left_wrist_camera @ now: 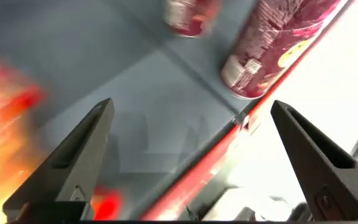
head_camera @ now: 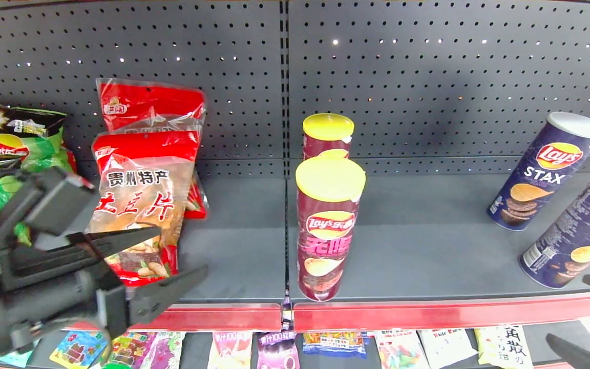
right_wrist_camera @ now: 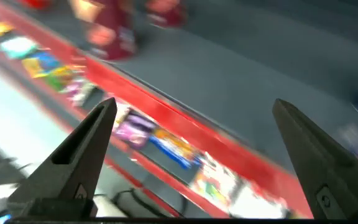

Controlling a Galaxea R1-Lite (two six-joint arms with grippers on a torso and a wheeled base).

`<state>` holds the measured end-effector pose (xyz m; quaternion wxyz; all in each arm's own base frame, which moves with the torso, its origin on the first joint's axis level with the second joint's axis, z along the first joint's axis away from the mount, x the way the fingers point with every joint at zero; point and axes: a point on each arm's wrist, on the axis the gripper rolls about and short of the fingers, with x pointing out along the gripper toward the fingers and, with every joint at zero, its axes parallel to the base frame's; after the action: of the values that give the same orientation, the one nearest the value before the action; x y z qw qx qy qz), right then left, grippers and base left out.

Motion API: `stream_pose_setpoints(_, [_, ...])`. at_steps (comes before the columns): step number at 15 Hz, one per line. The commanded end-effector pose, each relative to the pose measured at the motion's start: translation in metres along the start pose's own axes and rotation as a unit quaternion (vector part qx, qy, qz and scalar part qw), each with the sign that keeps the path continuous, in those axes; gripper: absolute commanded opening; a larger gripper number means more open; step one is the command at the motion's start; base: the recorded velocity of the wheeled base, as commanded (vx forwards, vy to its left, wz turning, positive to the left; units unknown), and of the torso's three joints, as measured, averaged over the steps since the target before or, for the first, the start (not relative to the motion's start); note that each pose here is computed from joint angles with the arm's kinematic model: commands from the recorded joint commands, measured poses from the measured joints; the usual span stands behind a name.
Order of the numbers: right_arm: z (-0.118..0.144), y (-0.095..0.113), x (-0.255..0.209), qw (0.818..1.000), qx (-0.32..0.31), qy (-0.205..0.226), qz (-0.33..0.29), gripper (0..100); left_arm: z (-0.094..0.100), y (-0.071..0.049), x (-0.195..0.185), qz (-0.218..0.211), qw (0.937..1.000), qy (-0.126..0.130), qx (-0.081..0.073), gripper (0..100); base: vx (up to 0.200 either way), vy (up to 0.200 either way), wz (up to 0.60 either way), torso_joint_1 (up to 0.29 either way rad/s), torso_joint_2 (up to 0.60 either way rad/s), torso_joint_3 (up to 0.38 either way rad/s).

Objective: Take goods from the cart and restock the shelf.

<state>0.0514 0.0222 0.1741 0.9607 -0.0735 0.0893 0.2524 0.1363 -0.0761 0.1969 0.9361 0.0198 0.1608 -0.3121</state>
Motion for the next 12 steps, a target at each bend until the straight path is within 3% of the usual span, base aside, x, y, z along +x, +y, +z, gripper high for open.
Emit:
stream_pose_setpoints(1, [-0.026, 0.006, -0.036, 0.995, 0.015, -0.002, -0.100, 100, -0.047, -0.011, -0.110, 0.124, 0.9899, -0.046, -0.052, 100, 0.000, 0.000, 0.00, 0.000, 0.00, 0.000])
stream_pose_setpoints(2, [-0.032, 0.009, -0.043, 0.993, 0.018, 0.003, -0.114, 100, -0.057, -0.012, -0.121, 0.141, 0.9877, -0.043, -0.054, 100, 0.000, 0.000, 0.00, 0.000, 0.00, 0.000])
stream_pose_setpoints(3, [-0.049, 0.018, -0.060, 0.989, 0.027, 0.014, -0.145, 100, -0.081, -0.015, -0.145, 0.195, 0.9779, -0.044, -0.062, 100, 0.000, 0.000, 0.00, 0.000, 0.00, 0.000])
stream_pose_setpoints(4, [-0.051, 0.020, -0.062, 0.988, 0.028, 0.015, -0.150, 100, -0.084, -0.015, -0.147, 0.203, 0.9761, -0.043, -0.065, 100, 0.000, 0.000, 0.00, 0.000, 0.00, 0.000])
stream_pose_setpoints(5, [-0.068, 0.027, -0.068, 0.980, 0.035, 0.024, -0.194, 100, -0.105, -0.024, -0.161, 0.280, 0.9549, -0.030, -0.093, 100, 0.000, 0.000, 0.00, 0.000, 0.00, 0.000])
stream_pose_setpoints(6, [-0.077, 0.030, -0.068, 0.979, 0.034, 0.021, -0.201, 100, -0.111, -0.029, -0.163, 0.327, 0.9384, -0.030, -0.108, 100, 0.000, 0.000, 0.00, 0.000, 0.00, 0.000])
stream_pose_setpoints(7, [-0.084, 0.031, -0.067, 0.979, 0.033, 0.021, -0.202, 100, -0.116, -0.032, -0.163, 0.354, 0.9273, -0.029, -0.118, 100, 0.000, 0.000, 0.00, 0.000, 0.00, 0.000])
stream_pose_setpoints(8, [-0.095, 0.033, -0.067, 0.977, 0.032, 0.015, -0.211, 100, -0.126, -0.038, -0.159, 0.412, 0.8999, -0.019, -0.141, 100, 0.000, 0.000, 0.00, 0.000, 0.00, 0.000])
stream_pose_setpoints(9, [-0.094, 0.032, -0.067, 0.976, 0.031, 0.015, -0.213, 100, -0.132, -0.043, -0.156, 0.451, 0.8790, -0.020, -0.154, 100, 0.000, 0.000, 0.00, 0.000, 0.00, 0.000])
stream_pose_setpoints(10, [-0.094, 0.033, -0.068, 0.976, 0.031, 0.012, -0.214, 100, -0.136, -0.045, -0.154, 0.464, 0.8708, -0.024, -0.159, 100, 0.000, 0.000, 0.00, 0.000, 0.00, 0.000])
stream_pose_setpoints(11, [-0.096, 0.034, -0.069, 0.976, 0.030, 0.000, -0.214, 100, -0.149, -0.046, -0.149, 0.451, 0.8778, -0.034, -0.157, 100, 0.000, 0.000, 0.00, 0.000, 0.00, 0.000])
stream_pose_setpoints(12, [-0.098, 0.035, -0.070, 0.975, 0.033, -0.012, -0.220, 100, -0.144, -0.041, -0.144, 0.432, 0.8871, -0.083, -0.138, 100, 0.000, 0.000, 0.00, 0.000, 0.00, 0.000])
